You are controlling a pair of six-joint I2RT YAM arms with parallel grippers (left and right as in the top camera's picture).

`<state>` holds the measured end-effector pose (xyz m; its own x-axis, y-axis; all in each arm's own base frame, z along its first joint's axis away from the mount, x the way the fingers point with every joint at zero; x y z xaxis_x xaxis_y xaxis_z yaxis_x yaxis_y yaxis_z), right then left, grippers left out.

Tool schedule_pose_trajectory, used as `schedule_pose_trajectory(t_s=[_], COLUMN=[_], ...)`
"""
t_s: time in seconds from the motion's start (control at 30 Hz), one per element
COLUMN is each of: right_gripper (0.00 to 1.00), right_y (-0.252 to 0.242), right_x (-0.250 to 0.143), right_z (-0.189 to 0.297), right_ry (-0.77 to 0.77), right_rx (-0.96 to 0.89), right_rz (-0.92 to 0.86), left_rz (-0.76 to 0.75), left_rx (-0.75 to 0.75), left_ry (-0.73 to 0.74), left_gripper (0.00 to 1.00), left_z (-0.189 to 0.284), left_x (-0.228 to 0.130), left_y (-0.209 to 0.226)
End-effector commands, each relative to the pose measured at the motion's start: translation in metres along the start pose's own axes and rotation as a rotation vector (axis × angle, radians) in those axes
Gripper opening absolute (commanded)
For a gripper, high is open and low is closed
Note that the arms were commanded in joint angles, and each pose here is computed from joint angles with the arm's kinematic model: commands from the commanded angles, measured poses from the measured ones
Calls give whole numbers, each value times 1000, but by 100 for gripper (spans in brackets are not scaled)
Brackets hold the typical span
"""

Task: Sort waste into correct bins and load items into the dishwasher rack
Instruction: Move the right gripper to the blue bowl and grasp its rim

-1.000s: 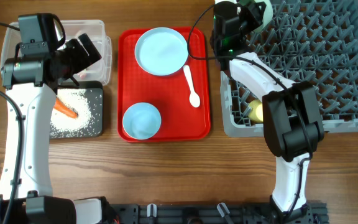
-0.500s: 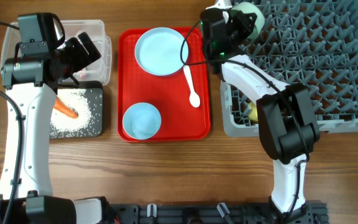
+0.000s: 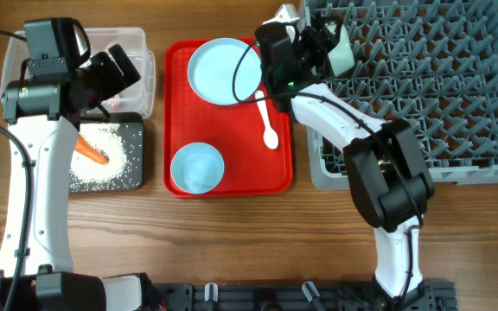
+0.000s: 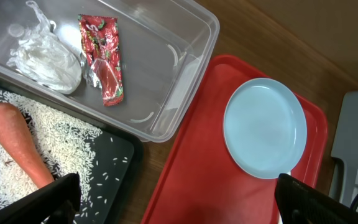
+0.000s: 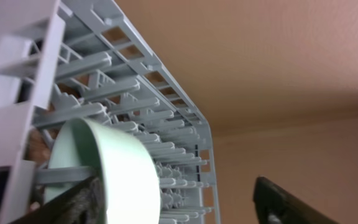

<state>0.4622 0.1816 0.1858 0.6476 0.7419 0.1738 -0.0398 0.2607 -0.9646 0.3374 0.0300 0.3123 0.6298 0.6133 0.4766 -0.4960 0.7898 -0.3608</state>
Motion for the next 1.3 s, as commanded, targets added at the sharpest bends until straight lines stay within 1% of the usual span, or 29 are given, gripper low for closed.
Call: schedule_pose_trajectory(t_s=[0.0, 0.07, 0.13, 0.27, 0.43, 0.5, 0.53, 0.6, 0.63, 0.73, 0.8, 0.87, 0.9, 1.03, 1.13, 1.2, 1.27], right_gripper=[89, 91, 92, 92, 91, 91, 89, 82, 81, 82, 82, 82, 81, 76, 70, 64, 54], right_y=[14, 14, 12, -10, -57, -65, -65, -58, -52, -31, -17, -2, 13, 50, 71, 87, 105], right_x=[7, 10, 12, 16, 19, 17, 14, 9, 6, -3, -7, -12, -18, -27, -27, -27, -29], right_z=[10, 14, 18, 28, 55, 68, 79, 97, 106, 134, 150, 163, 170, 187, 195, 199, 200], right_ry=[-40, -56, -64, -99, -217, -266, -308, -337, -325, -251, -183, -124, -51, 89, 168, 219, 293], right_rx=[25, 29, 26, 25, 102, 218, 374, 710, 883, 1350, 1593, 1721, 1752, 1783, 1790, 1793, 1790], right_rz=[-26, -40, -75, -246, -473, -532, -572, -660, -691, -673, -657, -640, -625, -588, -574, -571, -561], left_rz=[8, 8, 8, 5, 5, 5, 5, 5, 5, 6, 6, 9, 11, 16, 15, 16, 15], left_rx=[8, 8, 8, 8, 8, 8, 8, 10, 10, 13, 29, 33, 32, 34, 34, 34, 34], left_ry=[-5, -5, -5, -5, -5, -5, -5, -2, -2, -1, -10, -20, -26, -27, -27, -27, -27], left_gripper=[100, 100, 100, 100, 100, 100, 100, 100, 100, 100, 100, 100, 100, 100, 100, 100, 100], left_z=[-1, -1, -1, -1, -1, -1, -1, -1, -1, -1, -1, -1, -1, -1, -1, -1, -1], left_x=[2, 2, 2, 2, 2, 2, 2, 2, 2, 1, 2, 4, 5, 6, 6, 6, 6], left_y=[1, 1, 1, 1, 1, 1, 1, 1, 1, 2, 3, 4, 4, 6, 6, 6, 6])
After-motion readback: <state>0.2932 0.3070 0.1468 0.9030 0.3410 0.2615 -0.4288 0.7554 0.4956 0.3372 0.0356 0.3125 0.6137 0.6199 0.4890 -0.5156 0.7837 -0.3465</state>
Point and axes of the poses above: each gripper's point midway between its finger pads, its own z axis back along the fingers, its own y axis along the line the jaws close on, x = y × z, the point moved 10 cm from there along z, back along the fingers, and after that the axes turned 8 degrees about z, right-handed, at the moved point
